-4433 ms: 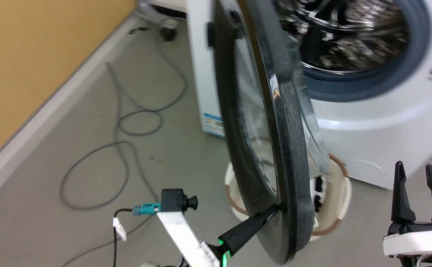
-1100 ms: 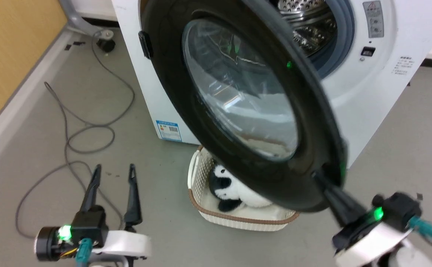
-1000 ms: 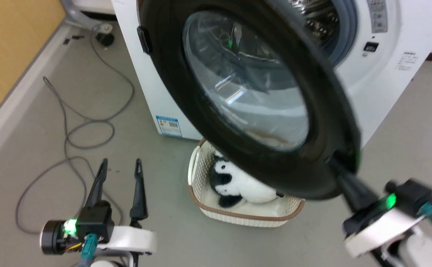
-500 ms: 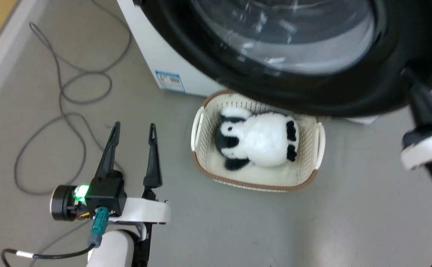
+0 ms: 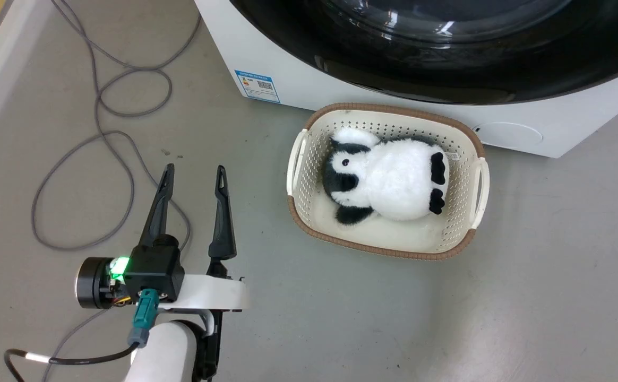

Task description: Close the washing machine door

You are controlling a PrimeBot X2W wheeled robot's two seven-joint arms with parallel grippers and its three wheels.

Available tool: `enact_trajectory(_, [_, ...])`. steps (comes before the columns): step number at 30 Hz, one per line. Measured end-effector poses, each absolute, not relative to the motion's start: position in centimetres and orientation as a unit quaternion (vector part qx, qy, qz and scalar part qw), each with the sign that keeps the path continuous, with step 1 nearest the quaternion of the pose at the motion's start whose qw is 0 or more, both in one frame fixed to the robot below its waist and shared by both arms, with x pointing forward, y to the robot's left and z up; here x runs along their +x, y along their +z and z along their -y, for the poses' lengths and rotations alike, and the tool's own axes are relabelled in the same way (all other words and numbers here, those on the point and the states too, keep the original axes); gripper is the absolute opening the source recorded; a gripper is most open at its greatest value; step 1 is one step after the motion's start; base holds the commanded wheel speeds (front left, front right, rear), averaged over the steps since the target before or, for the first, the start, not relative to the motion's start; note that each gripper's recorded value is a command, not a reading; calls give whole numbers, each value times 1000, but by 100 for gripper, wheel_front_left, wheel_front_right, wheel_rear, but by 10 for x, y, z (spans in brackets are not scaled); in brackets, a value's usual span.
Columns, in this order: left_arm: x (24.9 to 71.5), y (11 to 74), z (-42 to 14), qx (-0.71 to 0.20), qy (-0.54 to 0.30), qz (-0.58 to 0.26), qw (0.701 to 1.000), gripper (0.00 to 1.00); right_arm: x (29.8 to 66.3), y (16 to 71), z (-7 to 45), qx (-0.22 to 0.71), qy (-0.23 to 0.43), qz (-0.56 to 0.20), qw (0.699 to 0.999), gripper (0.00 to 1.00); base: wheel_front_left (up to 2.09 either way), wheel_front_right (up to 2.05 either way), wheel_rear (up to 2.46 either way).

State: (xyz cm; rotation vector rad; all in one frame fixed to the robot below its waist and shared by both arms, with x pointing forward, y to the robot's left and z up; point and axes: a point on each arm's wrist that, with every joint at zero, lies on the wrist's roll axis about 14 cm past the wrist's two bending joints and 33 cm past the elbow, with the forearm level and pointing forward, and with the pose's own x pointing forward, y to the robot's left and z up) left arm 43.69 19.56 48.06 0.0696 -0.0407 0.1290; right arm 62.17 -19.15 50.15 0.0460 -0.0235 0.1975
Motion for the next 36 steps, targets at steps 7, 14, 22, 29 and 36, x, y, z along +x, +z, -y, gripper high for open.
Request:
enact_trajectory(7, [437, 485, -196, 32, 71, 25, 997, 100, 620, 500, 194, 16, 87, 6, 996, 0, 0, 0, 0])
enact_trajectory(14, [431, 496, -198, 28, 77, 39, 996, 100, 599, 555, 215, 31, 50, 85, 995, 0, 0, 0, 0])
enact_trajectory(22, [417, 513, -195, 26, 72, 57, 995, 100, 531, 634, 206, -4, 33, 215, 976, 0, 0, 0, 0])
enact_trajectory(29, [404, 527, -188, 27, 60, 75, 995, 100, 472, 645, 185, -3, 43, 242, 969, 0, 0, 0, 0])
enact_trajectory(36, [390, 533, -178, 25, 46, 83, 995, 100, 428, 599, 172, 26, 50, 178, 982, 100, 0, 0, 0])
